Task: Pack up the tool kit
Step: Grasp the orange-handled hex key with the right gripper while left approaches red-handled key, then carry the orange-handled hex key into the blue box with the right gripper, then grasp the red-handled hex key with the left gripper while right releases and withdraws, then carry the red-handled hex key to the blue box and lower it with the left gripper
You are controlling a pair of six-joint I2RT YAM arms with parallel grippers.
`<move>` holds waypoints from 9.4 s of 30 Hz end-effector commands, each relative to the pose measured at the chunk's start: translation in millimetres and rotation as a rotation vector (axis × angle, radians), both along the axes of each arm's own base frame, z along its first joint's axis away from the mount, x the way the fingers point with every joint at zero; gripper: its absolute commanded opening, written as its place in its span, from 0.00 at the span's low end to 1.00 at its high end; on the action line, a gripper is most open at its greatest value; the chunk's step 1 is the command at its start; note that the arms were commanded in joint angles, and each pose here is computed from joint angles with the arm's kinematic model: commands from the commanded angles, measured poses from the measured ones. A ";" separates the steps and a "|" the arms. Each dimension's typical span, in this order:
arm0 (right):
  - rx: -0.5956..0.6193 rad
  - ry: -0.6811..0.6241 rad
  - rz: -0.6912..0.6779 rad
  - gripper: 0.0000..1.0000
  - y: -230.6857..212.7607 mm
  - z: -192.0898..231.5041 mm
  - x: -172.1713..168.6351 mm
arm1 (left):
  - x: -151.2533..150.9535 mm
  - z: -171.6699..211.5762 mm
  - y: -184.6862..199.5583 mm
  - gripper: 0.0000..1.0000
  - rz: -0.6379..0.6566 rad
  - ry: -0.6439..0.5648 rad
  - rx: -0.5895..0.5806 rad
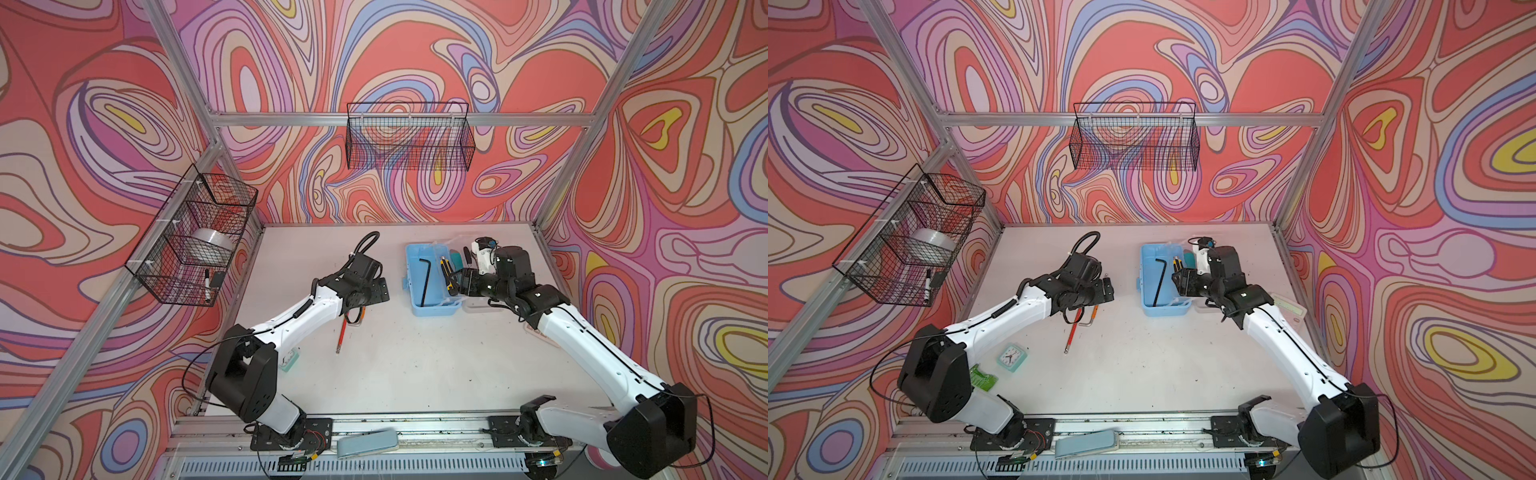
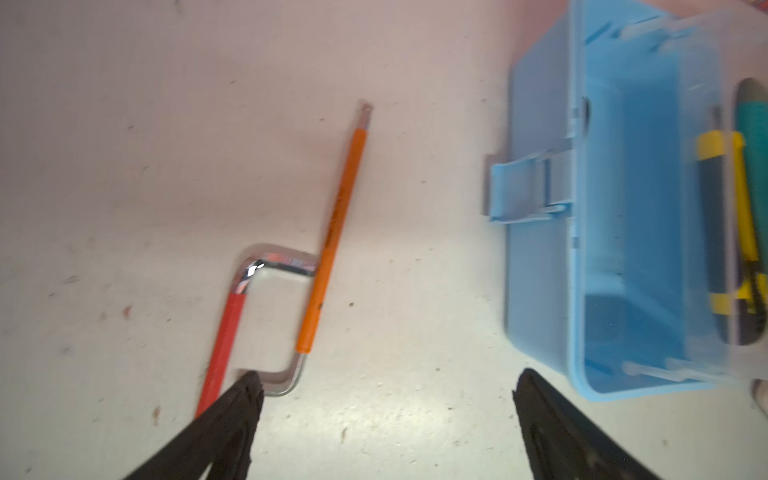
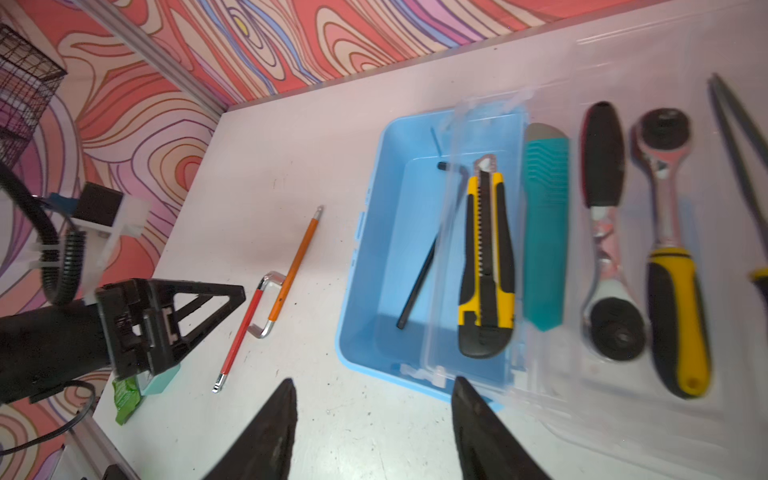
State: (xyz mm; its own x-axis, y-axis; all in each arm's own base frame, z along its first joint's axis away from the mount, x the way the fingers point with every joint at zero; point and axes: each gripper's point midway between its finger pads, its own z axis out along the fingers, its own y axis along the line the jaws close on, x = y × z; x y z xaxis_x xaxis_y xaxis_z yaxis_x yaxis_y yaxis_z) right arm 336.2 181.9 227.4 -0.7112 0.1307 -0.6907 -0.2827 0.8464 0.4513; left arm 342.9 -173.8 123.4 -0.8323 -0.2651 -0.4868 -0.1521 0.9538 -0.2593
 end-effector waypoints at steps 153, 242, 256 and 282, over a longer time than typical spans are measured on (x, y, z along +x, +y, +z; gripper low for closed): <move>-0.501 0.240 -0.076 0.35 47.5 -149.8 123.7 | -79.6 -87.2 84.2 0.79 0.076 0.192 0.087; -0.089 -0.019 -0.547 0.74 -213.1 -40.3 54.8 | 29.2 3.3 -122.2 0.00 -0.134 -0.016 -0.347; -0.008 0.024 -0.565 0.75 -232.6 -59.0 49.8 | 78.7 9.4 -190.2 0.00 -0.185 -0.021 -0.422; 0.098 0.065 -0.513 0.76 -220.3 -62.8 57.5 | 72.8 -35.4 -180.8 0.08 -0.088 0.106 -0.368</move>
State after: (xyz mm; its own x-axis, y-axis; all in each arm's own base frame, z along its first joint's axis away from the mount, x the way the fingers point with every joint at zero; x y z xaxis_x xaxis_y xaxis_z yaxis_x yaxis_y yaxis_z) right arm 388.4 -39.4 158.0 -0.5902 0.5280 -0.6107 0.2068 0.8301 0.5178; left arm 415.0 -353.6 86.7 -0.9064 -0.3186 -0.2774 -0.1095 0.8114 -0.5741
